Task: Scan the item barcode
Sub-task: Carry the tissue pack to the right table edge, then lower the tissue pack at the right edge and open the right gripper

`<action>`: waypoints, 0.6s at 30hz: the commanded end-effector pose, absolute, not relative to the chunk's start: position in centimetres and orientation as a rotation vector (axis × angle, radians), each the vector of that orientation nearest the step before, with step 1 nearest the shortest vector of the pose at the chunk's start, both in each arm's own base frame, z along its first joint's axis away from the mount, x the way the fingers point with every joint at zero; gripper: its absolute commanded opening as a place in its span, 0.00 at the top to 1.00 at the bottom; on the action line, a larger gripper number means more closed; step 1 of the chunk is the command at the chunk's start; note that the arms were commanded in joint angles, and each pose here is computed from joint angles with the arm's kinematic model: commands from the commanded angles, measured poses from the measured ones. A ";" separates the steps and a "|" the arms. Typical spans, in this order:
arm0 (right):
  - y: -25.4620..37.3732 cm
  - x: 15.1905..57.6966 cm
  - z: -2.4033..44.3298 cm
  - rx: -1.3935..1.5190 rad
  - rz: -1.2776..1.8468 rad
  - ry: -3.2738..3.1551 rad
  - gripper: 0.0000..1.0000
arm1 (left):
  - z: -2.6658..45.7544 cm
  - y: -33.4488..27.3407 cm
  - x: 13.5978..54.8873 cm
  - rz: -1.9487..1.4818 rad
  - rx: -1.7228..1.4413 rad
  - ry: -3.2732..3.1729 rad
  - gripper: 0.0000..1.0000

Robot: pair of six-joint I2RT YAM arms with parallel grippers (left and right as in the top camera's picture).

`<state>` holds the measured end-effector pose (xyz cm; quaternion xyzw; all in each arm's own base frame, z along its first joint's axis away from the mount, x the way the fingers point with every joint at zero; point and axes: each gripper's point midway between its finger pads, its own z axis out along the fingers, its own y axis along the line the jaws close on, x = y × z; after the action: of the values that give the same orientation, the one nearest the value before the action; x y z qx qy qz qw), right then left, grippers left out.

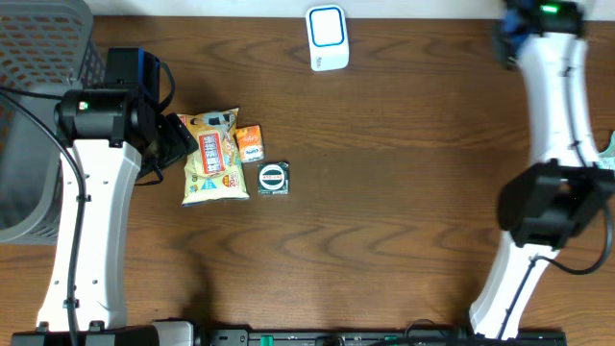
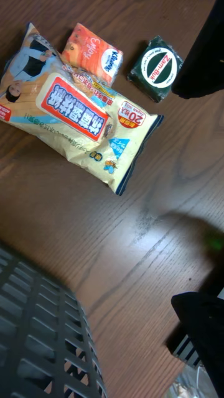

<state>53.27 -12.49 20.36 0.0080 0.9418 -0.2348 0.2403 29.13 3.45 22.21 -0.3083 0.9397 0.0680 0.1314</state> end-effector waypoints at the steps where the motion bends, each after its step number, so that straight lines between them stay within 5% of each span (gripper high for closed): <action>1: -17.5 50.4 17.1 0.461 -0.556 2.627 0.99 | 22.2 3.7 29.0 0.212 -0.908 2.725 0.02; 6: -24.4 45.2 13.2 0.921 -0.531 2.619 0.99 | 22.2 3.7 29.0 0.212 -0.908 2.725 0.02; 12: -29.1 40.3 9.1 1.121 -0.511 2.653 0.99 | 22.2 3.7 29.0 0.212 -0.908 2.725 0.02; 18: -31.1 38.8 8.1 1.170 -0.467 2.649 0.52 | 22.2 3.7 29.0 0.212 -0.908 2.725 0.02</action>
<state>38.50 -31.11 8.46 0.3946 0.8963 -0.1770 0.0977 29.11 3.45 22.21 -0.3083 0.9398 0.0682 0.1310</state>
